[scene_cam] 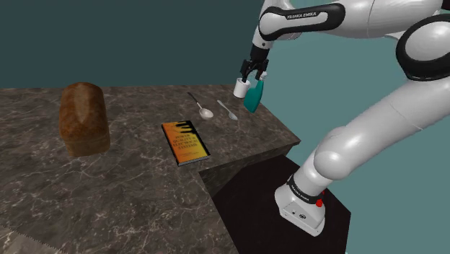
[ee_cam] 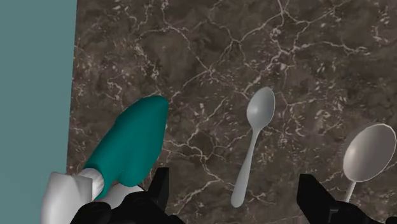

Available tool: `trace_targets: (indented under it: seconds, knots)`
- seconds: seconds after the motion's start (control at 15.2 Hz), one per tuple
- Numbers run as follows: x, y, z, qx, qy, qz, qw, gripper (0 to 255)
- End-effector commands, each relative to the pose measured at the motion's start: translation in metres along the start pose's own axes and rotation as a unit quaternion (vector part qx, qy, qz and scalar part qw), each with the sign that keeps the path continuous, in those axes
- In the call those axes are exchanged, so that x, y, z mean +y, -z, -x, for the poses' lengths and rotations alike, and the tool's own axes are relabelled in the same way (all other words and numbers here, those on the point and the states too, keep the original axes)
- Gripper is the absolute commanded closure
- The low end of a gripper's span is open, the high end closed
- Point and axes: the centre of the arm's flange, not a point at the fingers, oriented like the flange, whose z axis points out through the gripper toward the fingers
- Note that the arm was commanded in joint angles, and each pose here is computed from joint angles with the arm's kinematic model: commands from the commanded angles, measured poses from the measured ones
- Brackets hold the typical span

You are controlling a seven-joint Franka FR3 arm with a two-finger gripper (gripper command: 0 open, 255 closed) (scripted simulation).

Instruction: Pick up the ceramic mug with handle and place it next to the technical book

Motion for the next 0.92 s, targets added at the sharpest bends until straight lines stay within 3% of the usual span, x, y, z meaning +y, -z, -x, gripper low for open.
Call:
trace_targets:
  seconds: [0.0,0.86]
  knots:
    - [0.014,-0.014,-0.023,0.000,-0.005,0.001,1.0000,0]
    - [0.099,-0.091,-0.151,-0.003,-0.035,0.003,0.9994,0]
